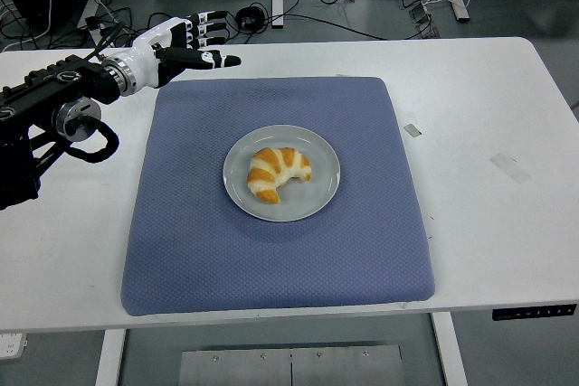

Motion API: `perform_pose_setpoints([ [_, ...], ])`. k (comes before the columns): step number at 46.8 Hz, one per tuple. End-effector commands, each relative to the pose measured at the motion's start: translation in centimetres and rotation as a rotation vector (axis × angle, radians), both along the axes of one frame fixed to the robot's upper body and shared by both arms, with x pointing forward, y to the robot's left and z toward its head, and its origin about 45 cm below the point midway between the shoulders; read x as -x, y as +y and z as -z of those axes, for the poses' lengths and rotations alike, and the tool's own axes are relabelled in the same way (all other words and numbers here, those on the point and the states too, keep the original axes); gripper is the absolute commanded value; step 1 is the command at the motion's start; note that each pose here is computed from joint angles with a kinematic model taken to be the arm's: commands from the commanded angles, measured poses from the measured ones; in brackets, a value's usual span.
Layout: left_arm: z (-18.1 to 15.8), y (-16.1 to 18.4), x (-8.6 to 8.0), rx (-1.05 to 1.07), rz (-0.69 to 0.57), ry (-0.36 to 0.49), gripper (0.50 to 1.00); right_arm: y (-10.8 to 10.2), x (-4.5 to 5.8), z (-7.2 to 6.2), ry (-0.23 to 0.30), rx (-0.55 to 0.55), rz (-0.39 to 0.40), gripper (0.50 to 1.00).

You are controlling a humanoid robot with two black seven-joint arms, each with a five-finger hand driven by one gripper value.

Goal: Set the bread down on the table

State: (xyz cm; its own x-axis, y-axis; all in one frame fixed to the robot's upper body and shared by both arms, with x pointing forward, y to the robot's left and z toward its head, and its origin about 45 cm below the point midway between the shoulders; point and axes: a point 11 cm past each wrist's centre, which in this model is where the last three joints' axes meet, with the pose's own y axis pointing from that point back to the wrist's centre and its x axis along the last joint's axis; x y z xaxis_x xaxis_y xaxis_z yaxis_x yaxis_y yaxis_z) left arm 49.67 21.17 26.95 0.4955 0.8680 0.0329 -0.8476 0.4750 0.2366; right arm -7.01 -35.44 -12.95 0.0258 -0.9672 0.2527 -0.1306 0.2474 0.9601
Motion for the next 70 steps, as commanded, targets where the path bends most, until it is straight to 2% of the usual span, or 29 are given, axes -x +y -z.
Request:
perform_pose_setpoints([
  [1,0.0,-0.2,0.0,0.001,0.003,-0.001,0.972,0.0,0.0,0.0,0.001,0.0,0.0,1.0],
  [44,0.0,-0.5,0.0,-0.011,0.014,-0.004,0.974,0.0,0.0,0.0,0.001,0.0,0.0,1.0],
  [60,-0.3,-1.9,0.0,-0.016,0.042,-0.011,0.974,0.0,0.0,0.0,0.001,0.0,0.0,1.0],
  [70,-1.3,-2.5,-0.2,-0.05,0.069,-0.047,0.972,0.0,0.0,0.0,0.001,0.0,0.0,1.0],
])
